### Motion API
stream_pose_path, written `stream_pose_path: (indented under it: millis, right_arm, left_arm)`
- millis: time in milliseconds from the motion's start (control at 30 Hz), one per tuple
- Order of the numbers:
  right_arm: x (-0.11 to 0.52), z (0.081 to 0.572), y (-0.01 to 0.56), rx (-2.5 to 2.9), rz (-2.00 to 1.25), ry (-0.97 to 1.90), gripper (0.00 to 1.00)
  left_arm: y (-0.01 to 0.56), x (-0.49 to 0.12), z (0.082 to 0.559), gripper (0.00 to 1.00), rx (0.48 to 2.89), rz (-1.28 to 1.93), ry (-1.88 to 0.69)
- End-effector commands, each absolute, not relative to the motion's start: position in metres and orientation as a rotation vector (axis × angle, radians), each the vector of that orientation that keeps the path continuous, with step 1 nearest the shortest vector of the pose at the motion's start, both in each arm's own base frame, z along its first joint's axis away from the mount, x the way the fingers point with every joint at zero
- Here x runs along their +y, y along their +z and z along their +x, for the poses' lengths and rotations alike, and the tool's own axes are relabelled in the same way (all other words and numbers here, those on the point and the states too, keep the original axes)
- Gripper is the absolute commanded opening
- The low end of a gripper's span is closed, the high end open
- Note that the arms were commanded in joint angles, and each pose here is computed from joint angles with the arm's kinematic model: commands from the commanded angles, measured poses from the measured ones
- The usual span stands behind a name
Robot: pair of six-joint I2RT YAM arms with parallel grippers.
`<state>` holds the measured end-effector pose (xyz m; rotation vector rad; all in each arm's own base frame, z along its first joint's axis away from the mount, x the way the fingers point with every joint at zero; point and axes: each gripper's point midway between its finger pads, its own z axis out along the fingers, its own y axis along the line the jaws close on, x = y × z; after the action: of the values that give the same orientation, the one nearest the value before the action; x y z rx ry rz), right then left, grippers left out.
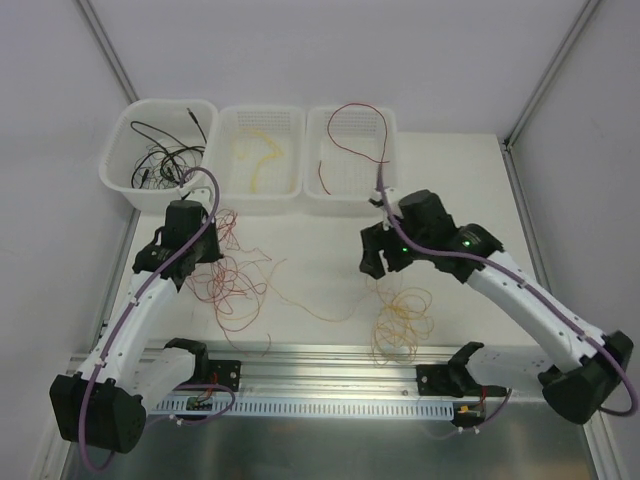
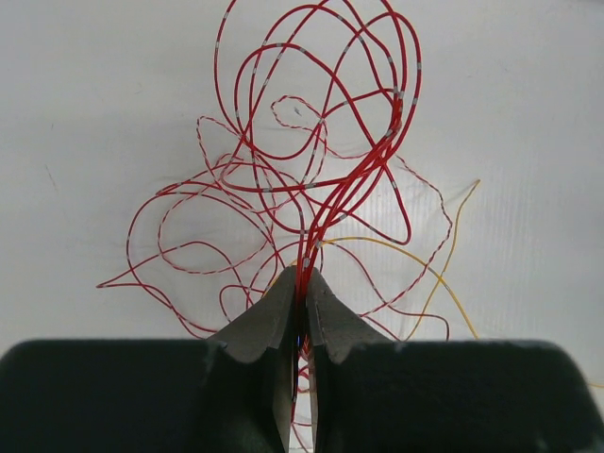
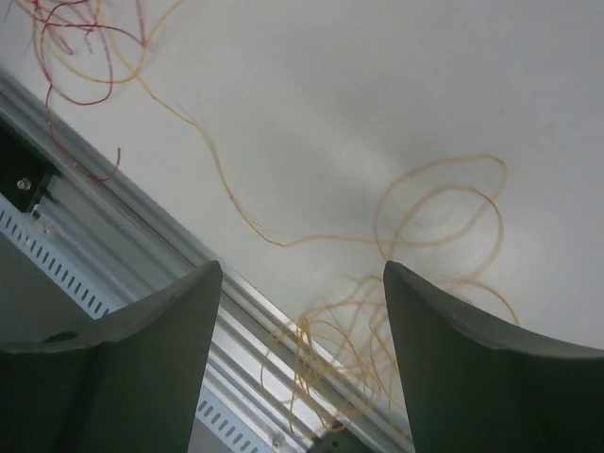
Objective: Untangle the cables
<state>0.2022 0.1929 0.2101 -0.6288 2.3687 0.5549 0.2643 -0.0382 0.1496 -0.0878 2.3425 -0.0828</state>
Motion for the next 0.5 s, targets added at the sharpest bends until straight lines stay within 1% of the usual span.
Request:
stream_pose_path:
  millis: [0, 33, 67, 167, 200, 233, 267, 300, 367, 467]
  right_arm:
    - [0.272, 0.214, 0.215, 2.192, -0.831, 0.727, 0.73]
    - [0.295, 0.223, 0.199, 2.202, -0.86, 0.741, 0.73]
    - [0.314, 0.22, 0.202, 2.171, -0.898, 0.779, 0.72]
    - [0.367, 0.223, 0.184, 2.153, -0.943, 0.887, 0.71]
    - [0.387, 0.227, 0.197, 2.102, -0.927, 0.956, 0.7]
    - [0.399, 0.228, 0.197, 2.094, -0.926, 0.983, 0.7]
    - [0.414, 0.227, 0.178, 2.131, -0.938, 0.988, 0.7]
    - [0.429, 0.232, 0.188, 2.078, -0.93, 1.021, 0.7]
    - [0.449, 0.23, 0.17, 2.119, -0.906, 1.067, 0.7]
    - [0.477, 0.224, 0.173, 2.085, -0.891, 1.194, 0.69]
  left_arm:
    - [0.162, -0.048, 0.27, 0.06, 2.277, -0.039, -0.15]
    - [0.161, -0.049, 0.269, 0.06, 2.279, -0.037, -0.154]
    - [0.16, -0.049, 0.269, 0.06, 2.28, -0.037, -0.154]
    - [0.159, -0.045, 0.269, 0.06, 2.281, -0.044, -0.134]
    - [0.159, -0.046, 0.268, 0.06, 2.282, -0.044, -0.136]
    - [0.158, -0.046, 0.269, 0.06, 2.283, -0.043, -0.137]
    - [0.158, -0.046, 0.269, 0.06, 2.285, -0.042, -0.134]
    - [0.158, -0.045, 0.269, 0.06, 2.284, -0.044, -0.133]
    - [0.158, -0.044, 0.269, 0.06, 2.285, -0.047, -0.122]
    - [0.157, -0.043, 0.269, 0.06, 2.288, -0.05, -0.119]
